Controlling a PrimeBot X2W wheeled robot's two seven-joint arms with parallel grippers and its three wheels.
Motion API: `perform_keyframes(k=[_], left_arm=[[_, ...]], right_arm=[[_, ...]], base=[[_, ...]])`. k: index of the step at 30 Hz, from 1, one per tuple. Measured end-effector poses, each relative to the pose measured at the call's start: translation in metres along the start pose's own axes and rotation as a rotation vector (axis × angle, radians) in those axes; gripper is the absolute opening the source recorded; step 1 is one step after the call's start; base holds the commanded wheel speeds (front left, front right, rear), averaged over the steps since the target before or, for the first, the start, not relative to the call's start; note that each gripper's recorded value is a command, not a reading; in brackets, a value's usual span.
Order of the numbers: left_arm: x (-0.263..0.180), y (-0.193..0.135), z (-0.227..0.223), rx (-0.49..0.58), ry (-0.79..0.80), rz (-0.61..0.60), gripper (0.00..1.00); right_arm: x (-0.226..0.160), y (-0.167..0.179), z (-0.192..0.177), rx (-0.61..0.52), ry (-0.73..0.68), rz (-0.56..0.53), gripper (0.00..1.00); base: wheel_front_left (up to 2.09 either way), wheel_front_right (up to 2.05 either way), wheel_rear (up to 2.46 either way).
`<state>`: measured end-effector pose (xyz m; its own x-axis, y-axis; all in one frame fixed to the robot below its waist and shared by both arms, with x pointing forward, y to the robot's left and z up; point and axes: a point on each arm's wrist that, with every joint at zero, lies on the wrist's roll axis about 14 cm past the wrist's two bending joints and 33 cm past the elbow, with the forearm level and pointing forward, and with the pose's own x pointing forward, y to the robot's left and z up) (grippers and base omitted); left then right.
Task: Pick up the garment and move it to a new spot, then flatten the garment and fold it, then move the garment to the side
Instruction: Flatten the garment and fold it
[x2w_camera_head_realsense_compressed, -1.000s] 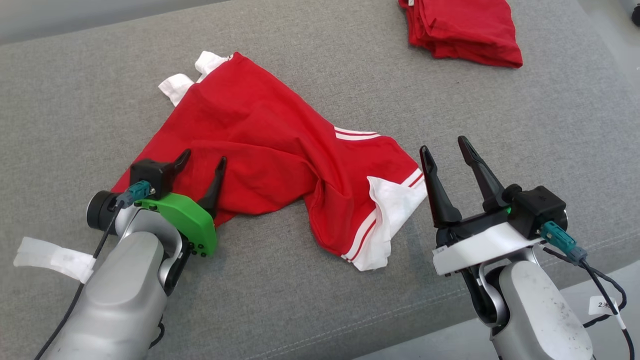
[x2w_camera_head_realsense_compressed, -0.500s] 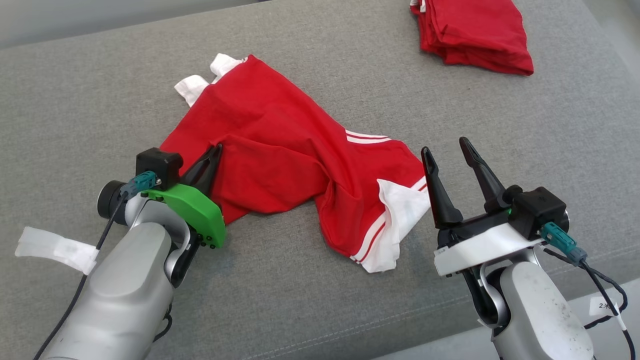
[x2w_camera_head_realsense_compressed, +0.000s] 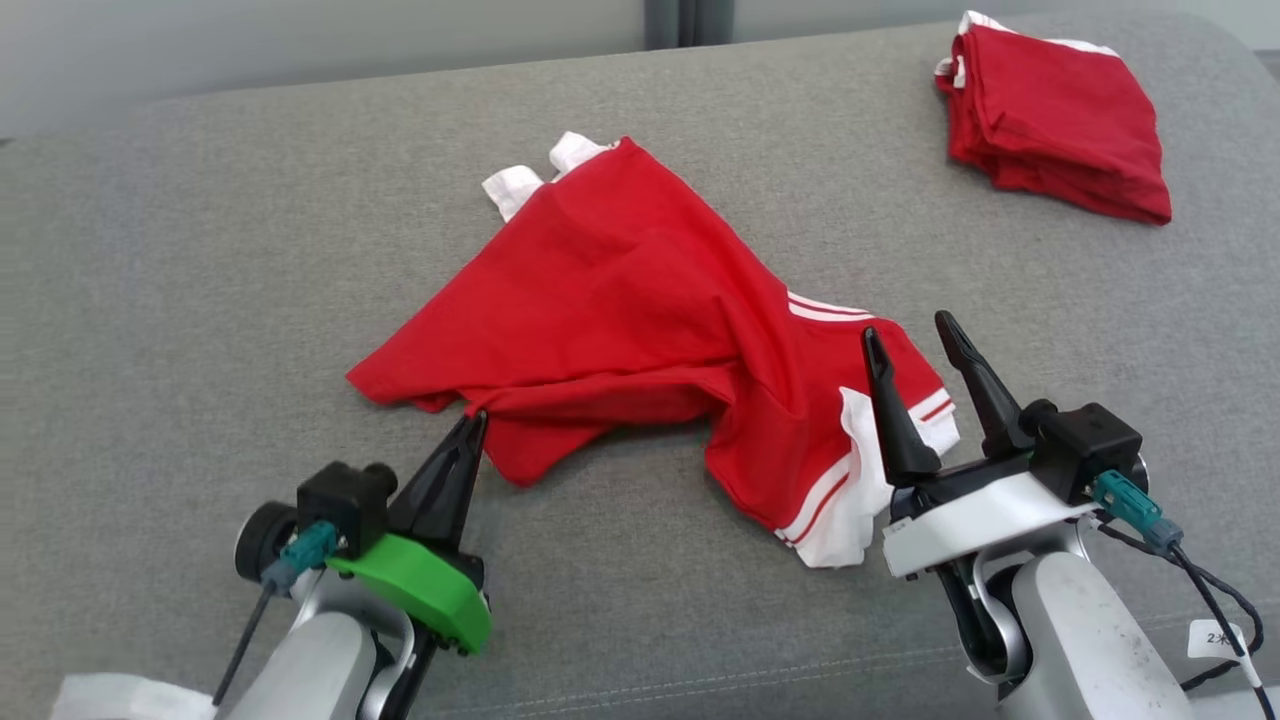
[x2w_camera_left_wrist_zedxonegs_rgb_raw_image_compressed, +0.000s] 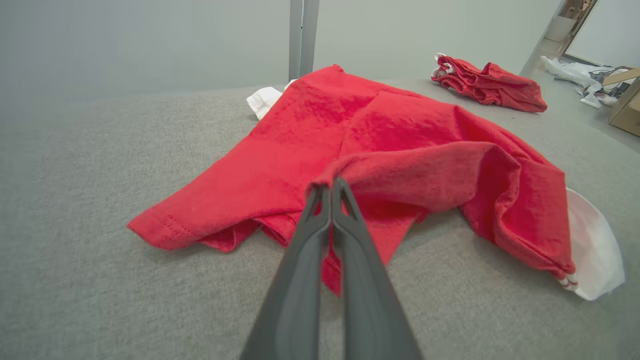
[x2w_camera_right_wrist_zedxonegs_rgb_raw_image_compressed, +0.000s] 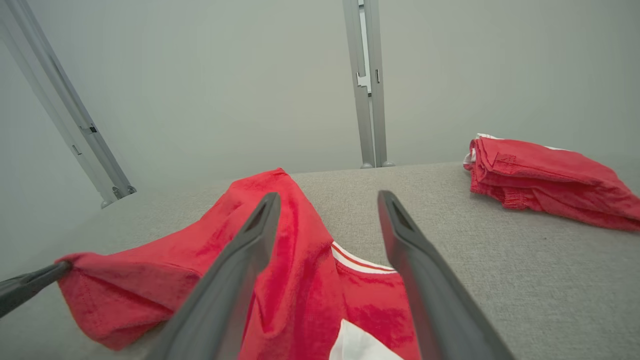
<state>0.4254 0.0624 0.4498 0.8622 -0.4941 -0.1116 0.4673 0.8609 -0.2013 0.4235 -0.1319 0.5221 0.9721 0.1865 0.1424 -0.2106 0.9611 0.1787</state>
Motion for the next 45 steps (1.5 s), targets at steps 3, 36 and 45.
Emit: perform_keyframes(k=[3,36,45], left_arm=[[-0.021,0.001,-0.002,-0.008,-0.008,0.031,0.00],[-0.077,0.020,-0.032,-0.078,0.050,0.187,1.00],[-0.049,0.048,0.003,0.001,-0.022,0.198,1.00]], right_arm=[[0.003,0.008,0.001,0.007,-0.005,0.023,1.00],[0.013,0.039,-0.005,0.019,0.007,0.109,1.00],[0.008,0.021,0.000,0.005,-0.004,0.059,1.00]], base=[[0.00,0.00,0.00],[0.00,0.00,0.00],[0.00,0.00,0.00]])
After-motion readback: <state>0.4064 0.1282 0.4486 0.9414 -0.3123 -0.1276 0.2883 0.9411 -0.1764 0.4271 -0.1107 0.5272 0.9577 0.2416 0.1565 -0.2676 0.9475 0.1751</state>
